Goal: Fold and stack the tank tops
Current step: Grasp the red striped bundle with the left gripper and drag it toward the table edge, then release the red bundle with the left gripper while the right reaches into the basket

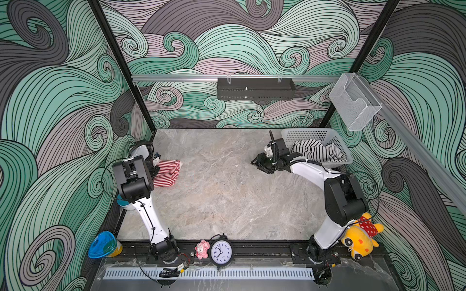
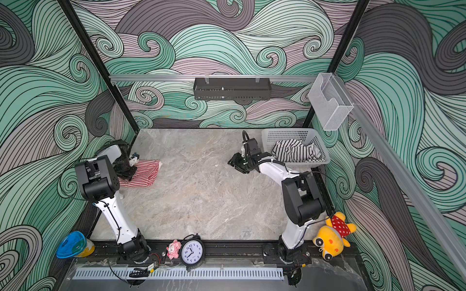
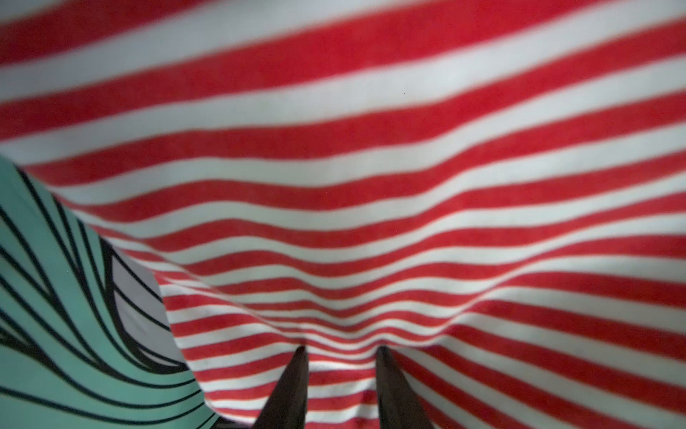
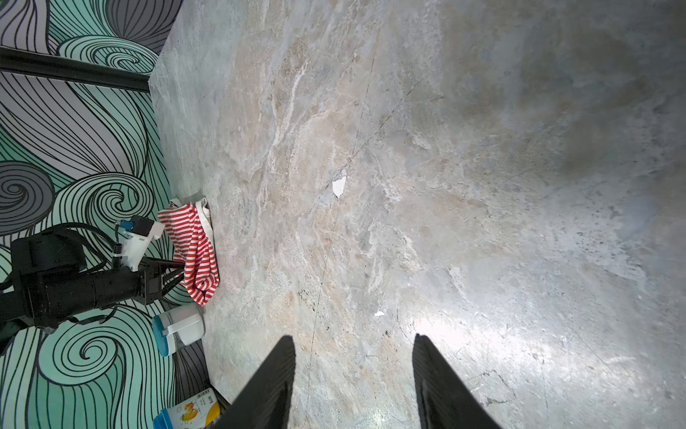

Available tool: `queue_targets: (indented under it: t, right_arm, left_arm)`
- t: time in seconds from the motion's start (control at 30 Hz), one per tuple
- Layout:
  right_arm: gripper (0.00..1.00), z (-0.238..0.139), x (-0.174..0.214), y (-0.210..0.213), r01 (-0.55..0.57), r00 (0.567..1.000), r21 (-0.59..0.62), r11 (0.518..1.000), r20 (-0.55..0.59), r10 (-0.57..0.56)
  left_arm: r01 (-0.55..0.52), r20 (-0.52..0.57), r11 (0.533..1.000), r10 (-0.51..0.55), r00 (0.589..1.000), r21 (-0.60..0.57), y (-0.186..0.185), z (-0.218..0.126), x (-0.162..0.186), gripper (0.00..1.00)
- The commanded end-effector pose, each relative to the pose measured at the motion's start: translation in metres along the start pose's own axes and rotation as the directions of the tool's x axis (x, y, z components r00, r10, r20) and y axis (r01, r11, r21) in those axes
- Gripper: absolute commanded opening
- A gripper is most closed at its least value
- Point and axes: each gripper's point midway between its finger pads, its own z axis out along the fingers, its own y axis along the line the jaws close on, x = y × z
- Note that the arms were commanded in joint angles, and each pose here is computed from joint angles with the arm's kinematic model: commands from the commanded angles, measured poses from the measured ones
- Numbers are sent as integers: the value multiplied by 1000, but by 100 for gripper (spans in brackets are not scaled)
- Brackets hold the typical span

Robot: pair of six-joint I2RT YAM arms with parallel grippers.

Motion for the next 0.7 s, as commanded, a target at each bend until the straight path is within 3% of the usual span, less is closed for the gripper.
queue_targets:
  t: [0.0,0.17,0.37,0.67]
  right_arm:
    - [53,-17,-2,15,28,999,-23,999,22,-27]
    - [54,-35,-11,22,61,997,-12,998,56,-60]
    - [60,-64,-28,10,61,993,32,998,96,-64]
    - [60,-88,-31,-11,21,990,45,999,136,-27]
  left_arm:
    - [2,-11,994,-1,1000,112,-26,8,6,32]
    - [7,74,993,-16,997,118,-34,-31,0,32]
    - [-5,170,979,-31,985,205,-65,-77,-10,33]
    - [-72,158,966,33,987,247,-119,-71,-21,32]
